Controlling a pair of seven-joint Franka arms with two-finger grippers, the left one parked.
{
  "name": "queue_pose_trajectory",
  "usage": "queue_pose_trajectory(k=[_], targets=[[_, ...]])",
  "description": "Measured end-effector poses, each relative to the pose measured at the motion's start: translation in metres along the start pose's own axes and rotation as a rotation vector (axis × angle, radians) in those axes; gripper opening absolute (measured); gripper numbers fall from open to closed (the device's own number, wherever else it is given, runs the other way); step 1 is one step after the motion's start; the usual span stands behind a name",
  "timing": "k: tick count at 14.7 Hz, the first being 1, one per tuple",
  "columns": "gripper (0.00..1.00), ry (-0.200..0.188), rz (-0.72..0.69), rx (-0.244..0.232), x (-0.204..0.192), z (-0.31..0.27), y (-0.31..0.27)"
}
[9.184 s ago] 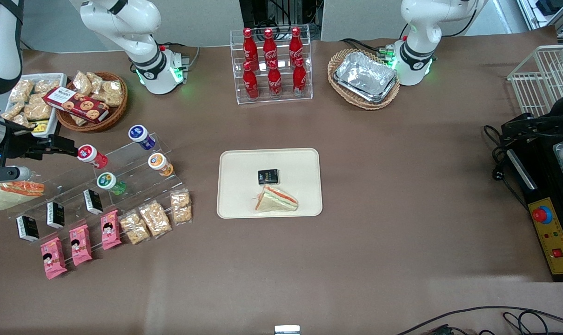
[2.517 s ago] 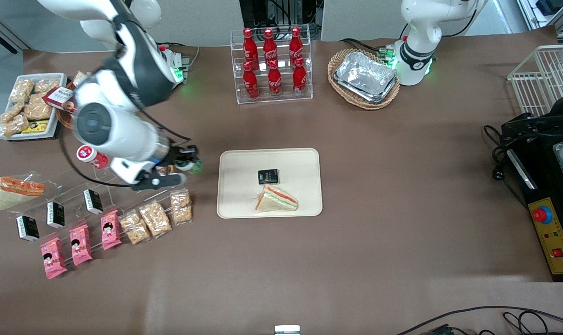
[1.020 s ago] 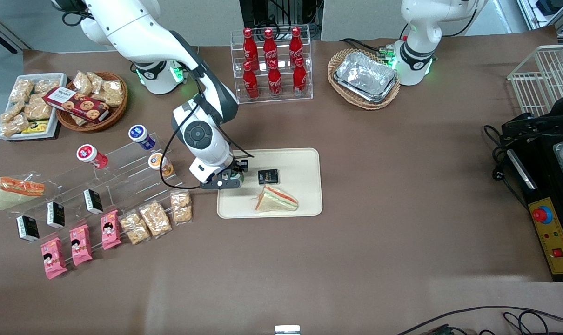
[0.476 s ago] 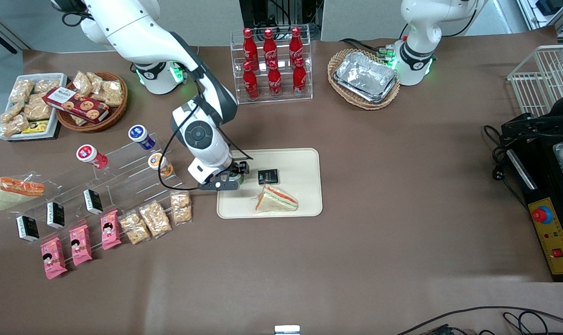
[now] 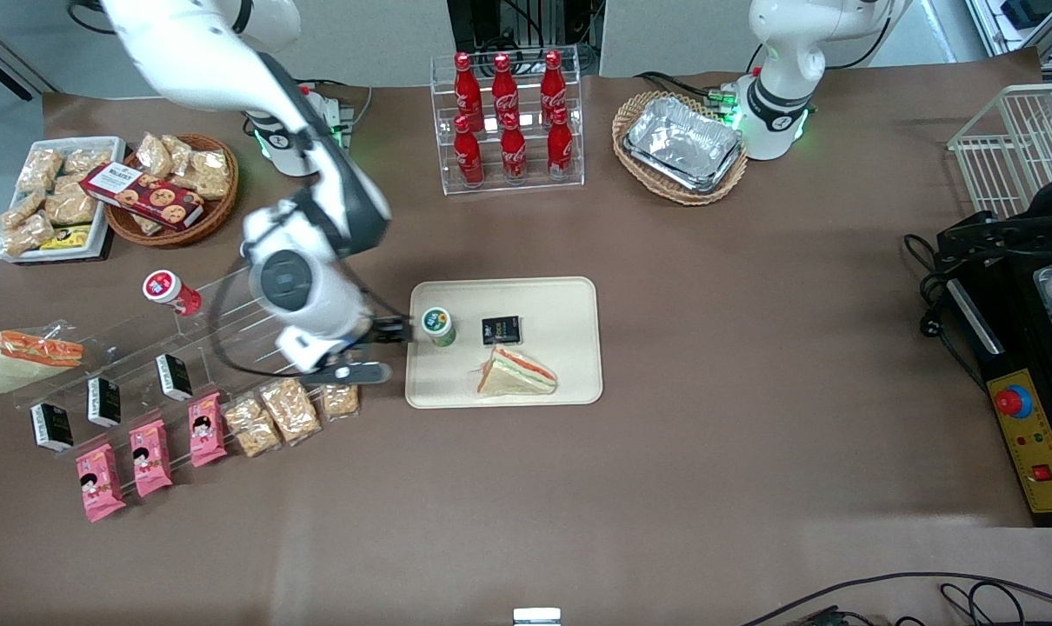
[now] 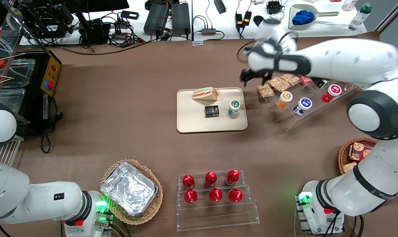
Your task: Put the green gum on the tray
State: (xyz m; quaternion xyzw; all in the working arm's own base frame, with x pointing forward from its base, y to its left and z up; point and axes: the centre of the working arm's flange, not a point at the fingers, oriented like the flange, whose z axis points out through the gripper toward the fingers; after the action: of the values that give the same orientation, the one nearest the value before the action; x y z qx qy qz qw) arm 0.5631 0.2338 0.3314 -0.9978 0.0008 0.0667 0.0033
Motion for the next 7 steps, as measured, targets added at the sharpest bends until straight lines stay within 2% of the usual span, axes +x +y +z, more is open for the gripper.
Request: queue_pose_trajectory(k=[2,7], targets=[[0.99,-0.027,-0.024,0.003,0.01,-0.048,0.043],[1.0,-0.046,-0.112,0.031,0.009,-0.129,0.154]])
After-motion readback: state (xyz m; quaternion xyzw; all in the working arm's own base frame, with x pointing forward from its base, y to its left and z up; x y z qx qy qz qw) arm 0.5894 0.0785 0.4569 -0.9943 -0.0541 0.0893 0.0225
